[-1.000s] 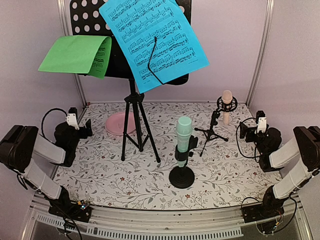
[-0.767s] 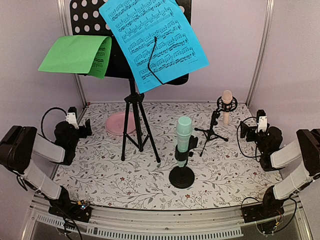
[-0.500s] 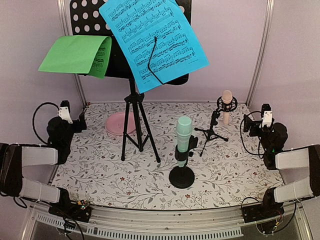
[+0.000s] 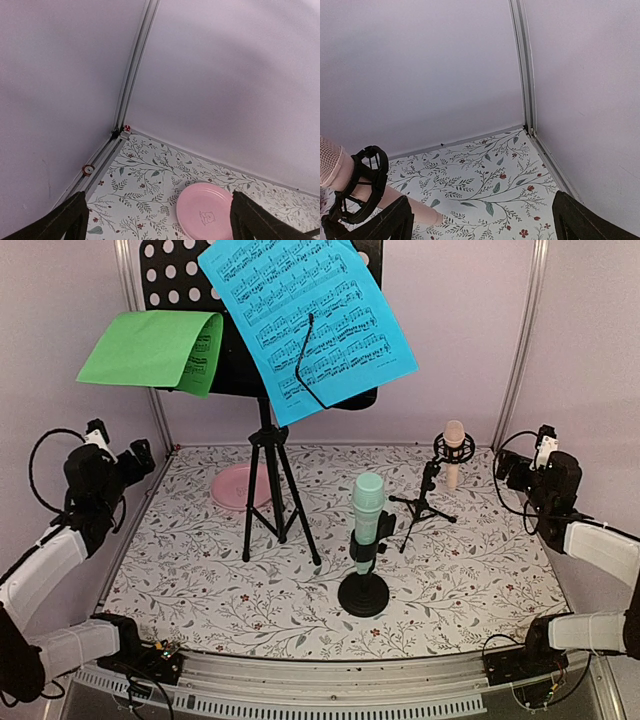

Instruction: Pack up the instrument practice props

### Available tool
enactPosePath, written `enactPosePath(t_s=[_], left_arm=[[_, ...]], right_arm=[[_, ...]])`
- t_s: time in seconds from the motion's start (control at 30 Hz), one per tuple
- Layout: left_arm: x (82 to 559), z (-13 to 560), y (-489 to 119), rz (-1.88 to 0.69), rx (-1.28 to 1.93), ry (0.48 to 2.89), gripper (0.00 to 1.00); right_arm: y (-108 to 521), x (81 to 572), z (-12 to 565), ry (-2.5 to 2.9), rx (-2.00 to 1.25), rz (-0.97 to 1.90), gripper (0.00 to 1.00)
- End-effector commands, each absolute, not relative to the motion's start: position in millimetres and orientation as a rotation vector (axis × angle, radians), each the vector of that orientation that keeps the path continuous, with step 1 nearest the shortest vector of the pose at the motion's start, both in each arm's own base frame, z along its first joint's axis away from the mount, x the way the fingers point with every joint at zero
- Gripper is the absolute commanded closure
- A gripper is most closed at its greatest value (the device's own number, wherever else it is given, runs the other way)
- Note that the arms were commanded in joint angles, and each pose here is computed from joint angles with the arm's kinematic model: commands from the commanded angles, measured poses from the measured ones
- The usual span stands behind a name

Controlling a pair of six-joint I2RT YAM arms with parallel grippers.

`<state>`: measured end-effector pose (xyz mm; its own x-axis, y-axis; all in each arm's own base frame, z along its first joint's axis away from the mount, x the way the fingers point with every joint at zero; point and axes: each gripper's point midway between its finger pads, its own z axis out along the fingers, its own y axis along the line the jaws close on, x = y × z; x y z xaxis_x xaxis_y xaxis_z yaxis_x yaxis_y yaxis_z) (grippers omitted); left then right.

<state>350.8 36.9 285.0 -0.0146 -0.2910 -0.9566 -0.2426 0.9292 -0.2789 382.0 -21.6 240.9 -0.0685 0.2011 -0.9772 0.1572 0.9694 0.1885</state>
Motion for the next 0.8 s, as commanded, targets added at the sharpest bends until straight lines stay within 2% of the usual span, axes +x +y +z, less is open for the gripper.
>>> enactPosePath(t_s=[0.0,0.33,0.5,0.77], left_arm=[[332.5,262.7,11.7,-0.278,-0.437,1.674,0.01],[280.1,258.6,-71.3,-0.601,-0.109,1.702,0.06],[250.6,253.9,-117.4,-0.724,0.032,1.712,0.07],[199.6,227.8,-188.7,-0.939,0.302,1.722,0.13]], right_arm=[[-7.1,378.2,250.1,1.695,0.284,0.153,0.01],[43.2,355.5,276.8,1.733,0.123,0.448,0.01],[96.4,328.1,277.1,1.814,-0.011,0.692,0.01],[162.2,268.3,276.6,1.85,-0.169,0.906,0.01]])
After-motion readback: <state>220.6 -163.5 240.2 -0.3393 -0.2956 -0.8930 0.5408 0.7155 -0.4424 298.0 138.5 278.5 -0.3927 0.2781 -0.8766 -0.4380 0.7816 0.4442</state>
